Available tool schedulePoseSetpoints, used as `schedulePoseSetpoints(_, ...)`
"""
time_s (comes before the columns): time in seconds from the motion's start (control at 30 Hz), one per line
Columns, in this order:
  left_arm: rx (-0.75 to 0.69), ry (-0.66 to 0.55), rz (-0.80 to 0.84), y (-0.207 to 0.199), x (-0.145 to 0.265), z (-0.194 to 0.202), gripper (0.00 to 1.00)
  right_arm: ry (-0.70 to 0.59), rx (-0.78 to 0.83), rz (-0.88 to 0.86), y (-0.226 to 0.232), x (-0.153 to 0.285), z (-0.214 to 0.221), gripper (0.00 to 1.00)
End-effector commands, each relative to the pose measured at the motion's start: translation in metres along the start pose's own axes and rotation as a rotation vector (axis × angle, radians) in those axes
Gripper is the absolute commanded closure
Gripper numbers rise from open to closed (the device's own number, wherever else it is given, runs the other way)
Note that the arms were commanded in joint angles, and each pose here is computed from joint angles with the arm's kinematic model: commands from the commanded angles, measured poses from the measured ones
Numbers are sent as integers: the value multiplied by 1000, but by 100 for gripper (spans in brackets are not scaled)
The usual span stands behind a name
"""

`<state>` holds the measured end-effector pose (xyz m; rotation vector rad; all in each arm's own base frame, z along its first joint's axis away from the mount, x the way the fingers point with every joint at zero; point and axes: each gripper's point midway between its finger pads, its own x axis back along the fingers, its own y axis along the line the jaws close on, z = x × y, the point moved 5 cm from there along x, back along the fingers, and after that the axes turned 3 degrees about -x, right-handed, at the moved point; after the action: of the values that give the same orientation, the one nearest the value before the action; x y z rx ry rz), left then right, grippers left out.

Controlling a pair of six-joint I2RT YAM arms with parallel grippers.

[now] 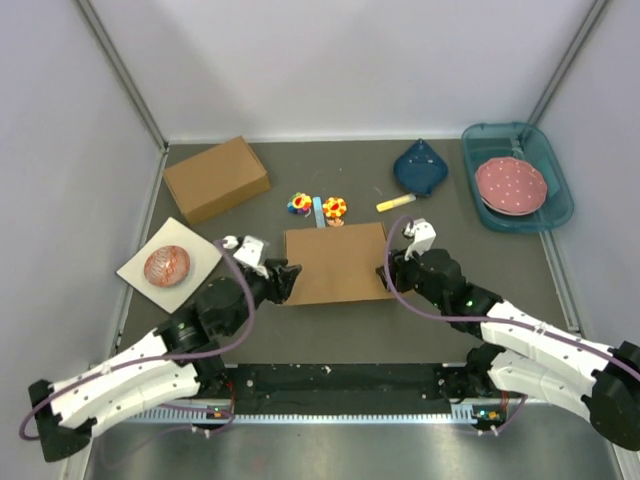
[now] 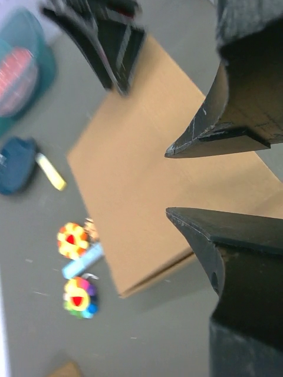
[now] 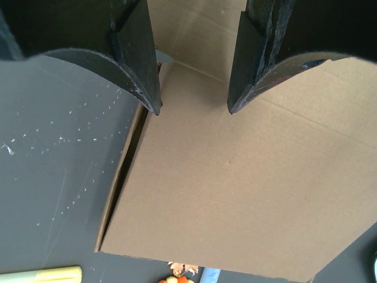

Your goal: Fold the paper box

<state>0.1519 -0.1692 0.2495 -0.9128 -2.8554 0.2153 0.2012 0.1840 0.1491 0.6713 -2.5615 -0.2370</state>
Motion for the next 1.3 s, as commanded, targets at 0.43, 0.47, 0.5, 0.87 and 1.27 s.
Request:
schedulePoseSetpoints(0.43, 160, 156, -268, 32, -26, 127, 48, 178, -101, 57, -17, 1, 66, 50)
schedulePoseSetpoints(0.47, 160, 165, -283, 34, -25, 130, 50, 175, -108, 47, -15, 1, 65, 50)
schedulePoseSetpoints(0.5, 154, 173, -291, 36, -24, 133, 50, 167, -113, 43, -14, 1, 64, 50)
schedulePoseSetpoints(0.87, 161, -112, -393, 47, -28, 45, 43, -128, -117, -30, 17, 18, -47, 48)
schedulePoseSetpoints(1.27, 246, 307, -247, 23, -45, 151, 59, 190, -212, -48, 9, -17, 57, 69)
